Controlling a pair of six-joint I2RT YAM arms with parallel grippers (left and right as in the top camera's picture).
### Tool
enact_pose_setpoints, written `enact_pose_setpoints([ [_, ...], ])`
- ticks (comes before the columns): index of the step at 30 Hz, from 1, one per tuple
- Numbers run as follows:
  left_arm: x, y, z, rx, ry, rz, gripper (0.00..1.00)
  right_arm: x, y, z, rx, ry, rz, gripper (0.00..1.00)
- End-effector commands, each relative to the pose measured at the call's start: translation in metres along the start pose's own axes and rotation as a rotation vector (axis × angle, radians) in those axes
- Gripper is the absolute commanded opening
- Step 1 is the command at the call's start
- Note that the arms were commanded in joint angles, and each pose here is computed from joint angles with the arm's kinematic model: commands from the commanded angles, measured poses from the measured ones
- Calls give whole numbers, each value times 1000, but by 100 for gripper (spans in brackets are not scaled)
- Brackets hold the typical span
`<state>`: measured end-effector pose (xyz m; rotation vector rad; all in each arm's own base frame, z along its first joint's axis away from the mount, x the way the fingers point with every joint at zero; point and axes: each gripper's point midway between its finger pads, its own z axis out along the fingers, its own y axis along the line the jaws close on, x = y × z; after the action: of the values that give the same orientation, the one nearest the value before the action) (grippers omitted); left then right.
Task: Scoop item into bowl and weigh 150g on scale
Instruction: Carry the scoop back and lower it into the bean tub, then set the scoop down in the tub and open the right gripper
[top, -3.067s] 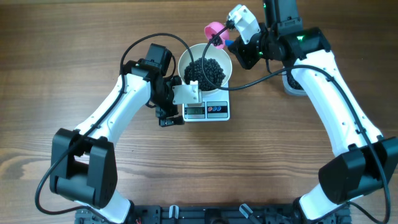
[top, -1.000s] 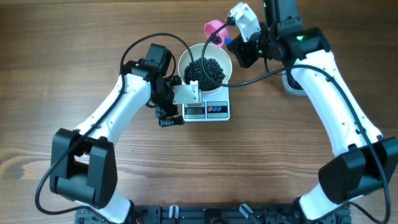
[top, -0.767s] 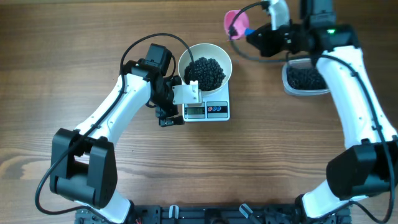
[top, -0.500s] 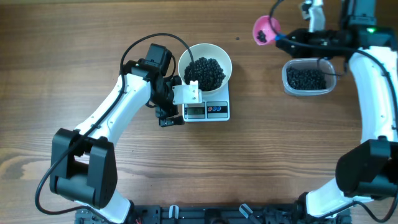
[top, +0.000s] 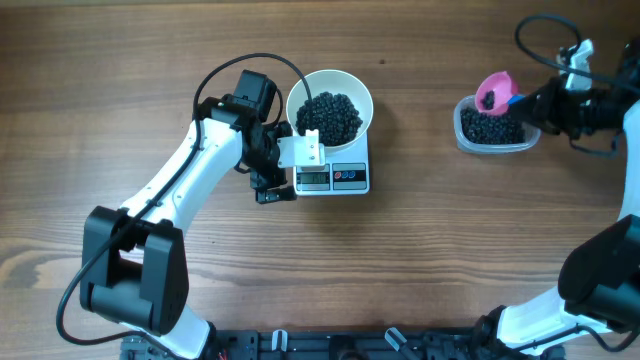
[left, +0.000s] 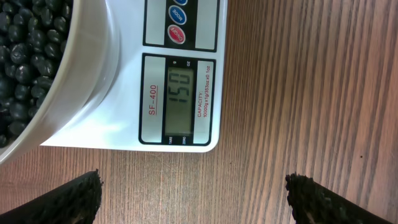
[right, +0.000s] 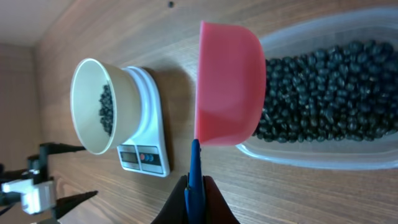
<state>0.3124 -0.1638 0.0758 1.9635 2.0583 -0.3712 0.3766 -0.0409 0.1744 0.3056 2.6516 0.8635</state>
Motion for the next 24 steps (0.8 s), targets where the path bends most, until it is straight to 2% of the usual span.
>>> enact_pose_setpoints([
  [1,-3,-2,2,14,-16,-1,100,16,-17,18,11,38,35,5],
  [8,-3,-2,2,14,-16,-1,100,38,-50,60,14,27,107,4],
  [9,-3,-2,2,14,-16,0,100,37,-51,62,14,18,109,13],
  [10,-3,-2,2,14,-16,-1,100,36,-52,62,15,13,104,29],
  [11,-3,-2,2,14,-16,-1,100,34,-51,62,15,8,101,89],
  [12,-3,-2,2,14,-16,-1,100,31,-51,61,15,-2,129,100],
  [19,-3,-2,2,14,-16,-1,100,6,-59,45,21,-89,253,100],
  [24,-3,-2,2,14,-16,-1,100,-37,-77,0,33,-257,321,100],
])
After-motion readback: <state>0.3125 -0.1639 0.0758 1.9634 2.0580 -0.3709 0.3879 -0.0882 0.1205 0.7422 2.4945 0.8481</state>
